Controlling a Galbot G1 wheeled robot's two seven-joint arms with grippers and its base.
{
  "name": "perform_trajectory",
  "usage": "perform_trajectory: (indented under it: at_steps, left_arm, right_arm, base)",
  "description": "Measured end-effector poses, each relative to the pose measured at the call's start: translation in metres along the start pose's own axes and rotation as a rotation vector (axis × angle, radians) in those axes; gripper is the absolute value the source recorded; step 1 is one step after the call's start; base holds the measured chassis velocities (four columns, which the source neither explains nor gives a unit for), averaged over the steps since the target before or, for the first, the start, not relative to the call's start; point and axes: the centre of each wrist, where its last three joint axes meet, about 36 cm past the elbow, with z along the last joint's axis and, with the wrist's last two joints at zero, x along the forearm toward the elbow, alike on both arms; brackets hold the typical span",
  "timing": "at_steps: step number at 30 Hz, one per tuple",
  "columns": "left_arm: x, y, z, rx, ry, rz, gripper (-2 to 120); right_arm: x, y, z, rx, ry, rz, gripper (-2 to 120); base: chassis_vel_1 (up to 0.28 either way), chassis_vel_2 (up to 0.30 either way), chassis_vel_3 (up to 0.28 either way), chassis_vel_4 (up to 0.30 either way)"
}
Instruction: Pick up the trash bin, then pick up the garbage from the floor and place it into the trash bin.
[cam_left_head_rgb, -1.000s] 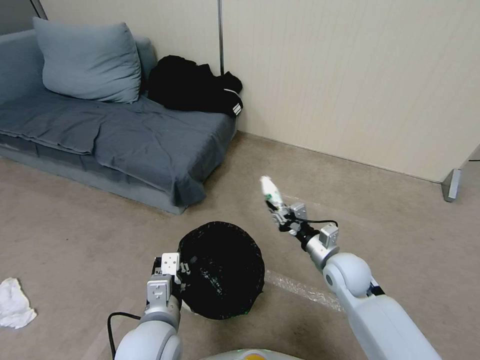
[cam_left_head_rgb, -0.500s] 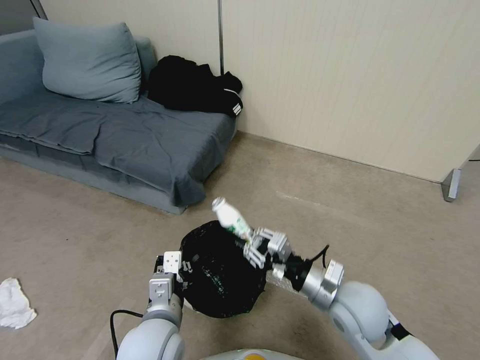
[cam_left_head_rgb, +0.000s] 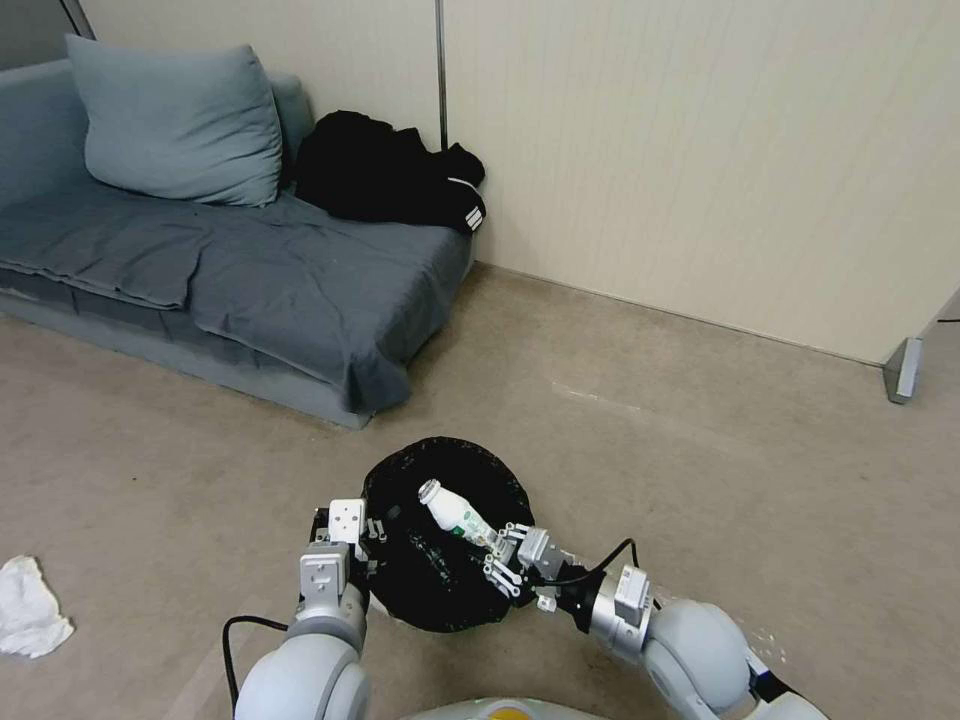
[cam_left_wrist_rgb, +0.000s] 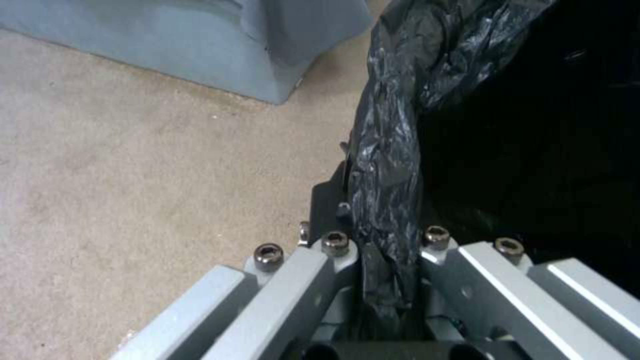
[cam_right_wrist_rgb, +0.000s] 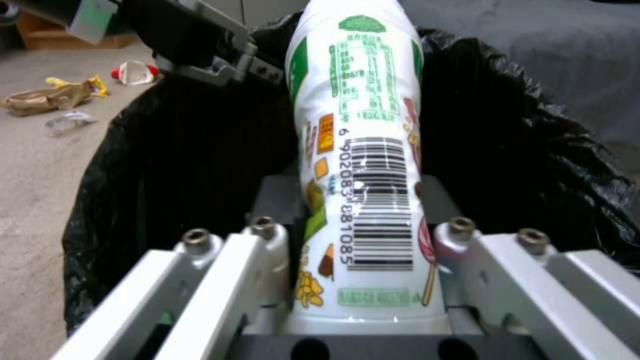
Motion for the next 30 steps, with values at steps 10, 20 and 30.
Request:
perform_trajectory:
  at_steps: [10, 20, 30]
  left_arm:
    - [0.002, 0.001, -0.001, -0.002, -0.003, 0.0, 1]
    - [0.0, 0.003, -0.002, -0.01, -0.013, 0.01, 1]
    - [-0.005, 0.006, 0.002, -0.025, -0.02, 0.015, 1]
  right_arm:
    - [0.004, -0.003, -0.001, 0.008, 0.007, 0.0, 65]
    - [0.016, -0.001, -0.017, 0.036, -0.028, 0.006, 103]
    - [0.019, 0.016, -0.092, 0.11, -0.28, 0.206, 114]
  base:
    - [0.0, 0.0, 0.0, 0.0]
    - [0.0, 0.0, 0.0, 0.0]
    - [0.0, 0.0, 0.0, 0.0]
